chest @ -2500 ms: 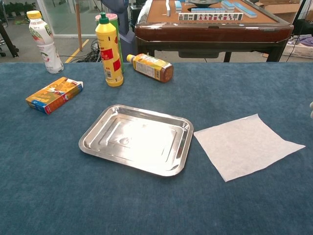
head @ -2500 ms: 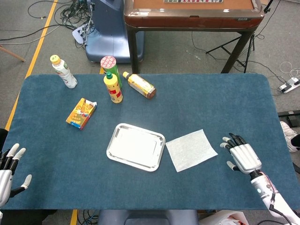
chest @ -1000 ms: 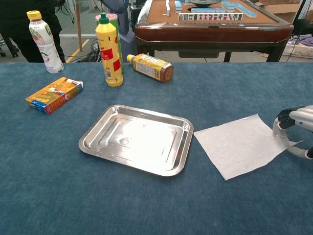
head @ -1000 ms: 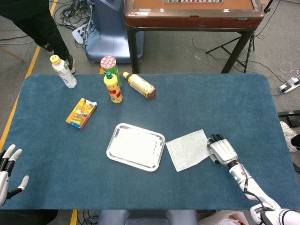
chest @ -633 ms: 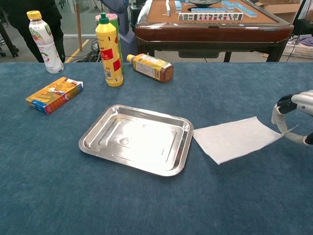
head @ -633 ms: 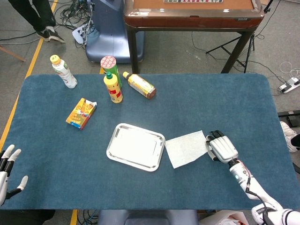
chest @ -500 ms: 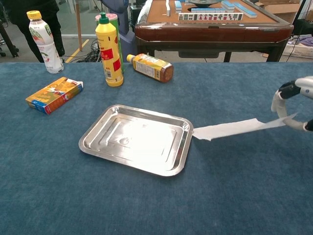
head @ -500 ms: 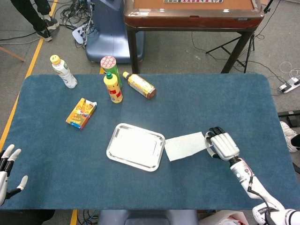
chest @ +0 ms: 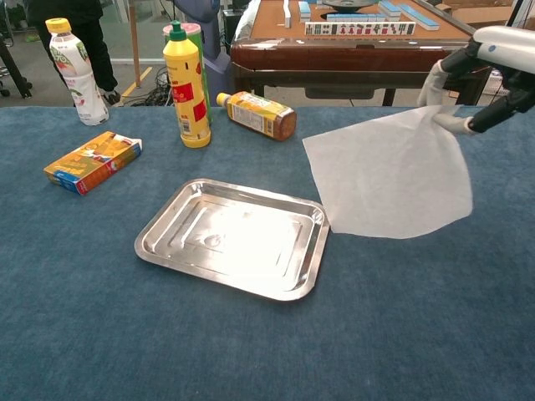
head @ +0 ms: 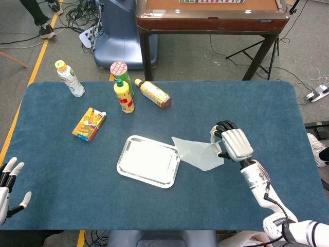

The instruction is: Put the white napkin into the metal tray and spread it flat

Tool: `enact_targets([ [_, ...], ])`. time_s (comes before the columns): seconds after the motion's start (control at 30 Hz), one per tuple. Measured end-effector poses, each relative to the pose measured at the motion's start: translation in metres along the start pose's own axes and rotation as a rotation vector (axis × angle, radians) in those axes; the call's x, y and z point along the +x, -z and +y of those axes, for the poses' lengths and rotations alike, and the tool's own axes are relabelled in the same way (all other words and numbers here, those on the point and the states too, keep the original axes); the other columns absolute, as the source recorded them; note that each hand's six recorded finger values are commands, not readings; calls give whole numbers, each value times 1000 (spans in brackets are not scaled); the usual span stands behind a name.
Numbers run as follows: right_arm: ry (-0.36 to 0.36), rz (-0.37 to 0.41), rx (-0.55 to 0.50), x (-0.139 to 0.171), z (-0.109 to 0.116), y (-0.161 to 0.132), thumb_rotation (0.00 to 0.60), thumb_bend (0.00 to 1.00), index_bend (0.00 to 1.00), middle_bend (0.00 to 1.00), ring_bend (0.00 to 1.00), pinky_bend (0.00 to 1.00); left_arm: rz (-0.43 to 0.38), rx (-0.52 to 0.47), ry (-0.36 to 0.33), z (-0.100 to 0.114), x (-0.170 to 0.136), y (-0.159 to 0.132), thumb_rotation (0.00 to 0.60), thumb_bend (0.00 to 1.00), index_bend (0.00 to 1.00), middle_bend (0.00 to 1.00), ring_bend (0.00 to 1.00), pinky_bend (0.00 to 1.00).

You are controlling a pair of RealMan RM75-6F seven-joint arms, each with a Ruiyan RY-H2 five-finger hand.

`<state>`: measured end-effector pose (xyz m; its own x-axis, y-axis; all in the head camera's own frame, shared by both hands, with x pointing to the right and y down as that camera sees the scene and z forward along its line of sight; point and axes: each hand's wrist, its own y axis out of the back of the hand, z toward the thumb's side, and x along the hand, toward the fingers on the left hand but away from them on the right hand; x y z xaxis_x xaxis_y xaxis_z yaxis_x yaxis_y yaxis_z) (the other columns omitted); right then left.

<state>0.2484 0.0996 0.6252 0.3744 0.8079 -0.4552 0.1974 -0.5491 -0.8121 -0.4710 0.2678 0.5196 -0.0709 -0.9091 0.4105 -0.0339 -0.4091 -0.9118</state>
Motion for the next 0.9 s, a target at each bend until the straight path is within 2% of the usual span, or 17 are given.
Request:
enact_targets([
  [0.4,34,58,21,-44,-6,-43,600,562,662,363,187,184,3,-3,2,-1,0,2,600,293,108,31,8,0],
  [0.53,16,97,36,-53,-11,-57,600,562,662,363,186,184,3,-3,1,0,0,2,600,294,108,31,7,0],
  [0.63,-13,147,93,-60,-17,-72,600,561,662,363,187,184,10,-4,-1,0,-2,4,600,293,108,31,8,0],
  [0.9,-66,284,337,-67,-41,-108,600,562,662,365,186,184,27,-4,-4,1,-6,9,600,293,108,31,8,0],
])
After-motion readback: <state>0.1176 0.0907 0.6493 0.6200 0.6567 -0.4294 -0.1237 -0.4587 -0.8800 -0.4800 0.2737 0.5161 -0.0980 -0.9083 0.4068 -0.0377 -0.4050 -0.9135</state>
